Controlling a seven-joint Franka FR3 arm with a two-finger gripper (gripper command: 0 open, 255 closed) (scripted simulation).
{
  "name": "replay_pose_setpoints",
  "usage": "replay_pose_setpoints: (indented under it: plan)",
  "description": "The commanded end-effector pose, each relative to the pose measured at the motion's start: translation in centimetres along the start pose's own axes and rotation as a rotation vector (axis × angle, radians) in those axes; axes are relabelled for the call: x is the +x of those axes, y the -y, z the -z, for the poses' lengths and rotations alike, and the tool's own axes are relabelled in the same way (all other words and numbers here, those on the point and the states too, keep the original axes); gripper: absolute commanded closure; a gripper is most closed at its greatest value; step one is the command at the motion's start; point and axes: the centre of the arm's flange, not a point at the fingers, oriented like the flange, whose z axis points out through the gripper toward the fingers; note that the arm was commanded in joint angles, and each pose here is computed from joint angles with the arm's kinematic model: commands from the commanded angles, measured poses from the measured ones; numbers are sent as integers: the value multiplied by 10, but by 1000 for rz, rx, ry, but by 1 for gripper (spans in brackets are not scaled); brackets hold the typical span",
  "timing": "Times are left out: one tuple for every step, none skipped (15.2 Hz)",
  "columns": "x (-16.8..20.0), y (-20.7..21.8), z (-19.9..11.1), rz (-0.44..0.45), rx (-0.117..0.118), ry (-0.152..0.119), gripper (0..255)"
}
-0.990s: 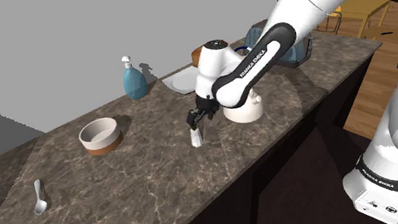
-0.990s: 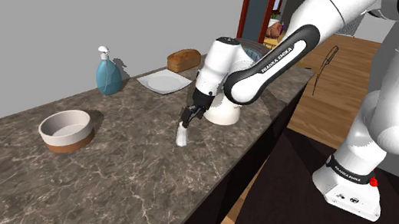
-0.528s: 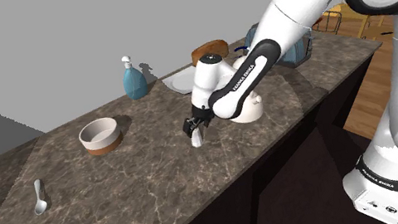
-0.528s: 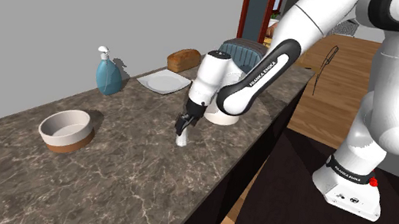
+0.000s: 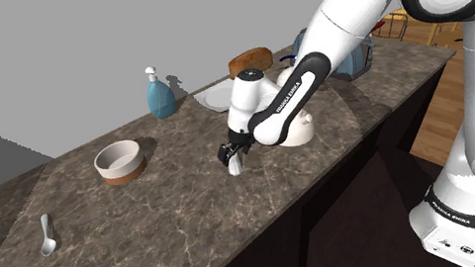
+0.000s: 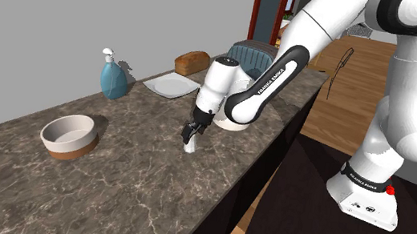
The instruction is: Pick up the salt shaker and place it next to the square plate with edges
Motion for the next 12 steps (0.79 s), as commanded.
replay_pose_setpoints:
  plan:
    - [0,0,0,0,0,0,0]
    - [0,0,0,0,0,0,255]
    - [0,0,0,0,0,0,255]
    - [0,0,0,0,0,0,255]
    - [0,0,0,0,0,0,255]
    - [0,0,0,0,0,0,255]
    - [0,0,0,0,0,0,255]
    - [0,0,0,0,0,0,255]
    - [0,0,0,0,0,0,255]
    - [0,0,0,0,0,0,255]
    - [0,0,0,0,0,0,255]
    - [1,1,5,0,0,0,255]
